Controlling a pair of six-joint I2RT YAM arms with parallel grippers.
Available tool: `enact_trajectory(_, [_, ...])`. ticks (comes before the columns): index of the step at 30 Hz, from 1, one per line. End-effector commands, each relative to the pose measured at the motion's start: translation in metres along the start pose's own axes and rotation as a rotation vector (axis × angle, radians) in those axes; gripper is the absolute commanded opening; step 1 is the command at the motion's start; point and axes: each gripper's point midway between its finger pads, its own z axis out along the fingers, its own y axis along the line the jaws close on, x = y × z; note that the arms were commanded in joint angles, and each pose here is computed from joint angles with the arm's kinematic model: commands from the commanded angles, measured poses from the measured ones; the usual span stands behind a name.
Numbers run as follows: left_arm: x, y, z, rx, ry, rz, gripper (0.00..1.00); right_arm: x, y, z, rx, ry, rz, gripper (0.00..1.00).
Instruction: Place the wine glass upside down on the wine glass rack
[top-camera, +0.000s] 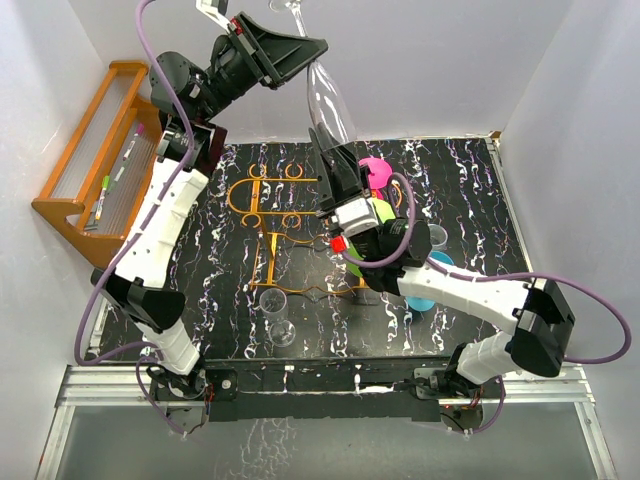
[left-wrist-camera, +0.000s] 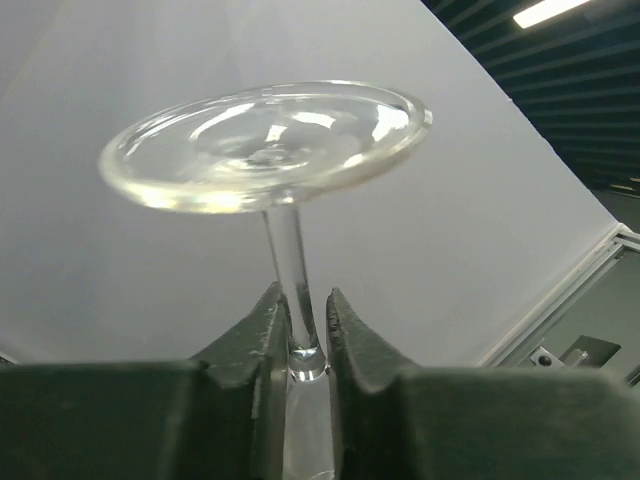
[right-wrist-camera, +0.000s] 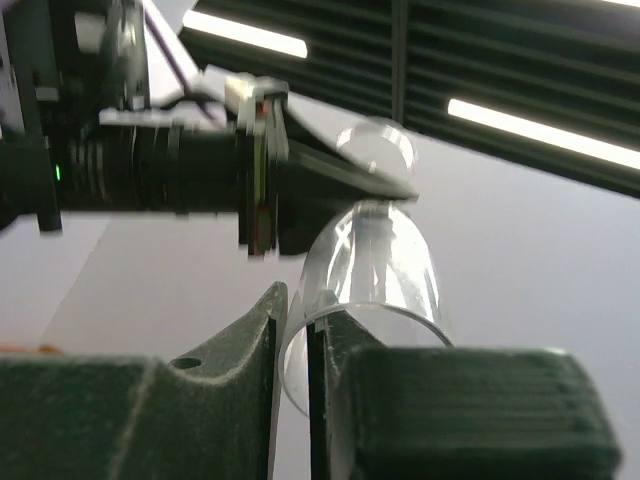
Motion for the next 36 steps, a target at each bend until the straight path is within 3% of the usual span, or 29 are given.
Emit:
enact_trajectory(1, [-0.009,-0.039,-0.003,0.080,-0.021,0.091,0.00,-0.001,-0.001,-0.002,0.003,-0.005,-0.015,0.08])
enact_trajectory(10, [-0.014,-0.051,-0.003,0.116,-0.029,0.146,0.00,0.007,0.018,-0.004,-0.072,0.016,-0.013,0.10])
enact_trajectory(17, [-0.019,-0.064,-0.002,0.142,-0.038,0.225,0.00,-0.006,0.025,0.000,-0.112,-0.038,0.060,0.40])
enact_trajectory(29, [-0.048,-0.086,-0.013,0.129,-0.108,0.434,0.00,-0.010,0.018,-0.015,-0.133,-0.018,0.066,0.43])
enact_trajectory(36, [-0.091,-0.053,-0.041,-0.068,-0.150,0.750,0.00,-0.019,0.026,-0.027,-0.233,-0.021,0.105,0.44])
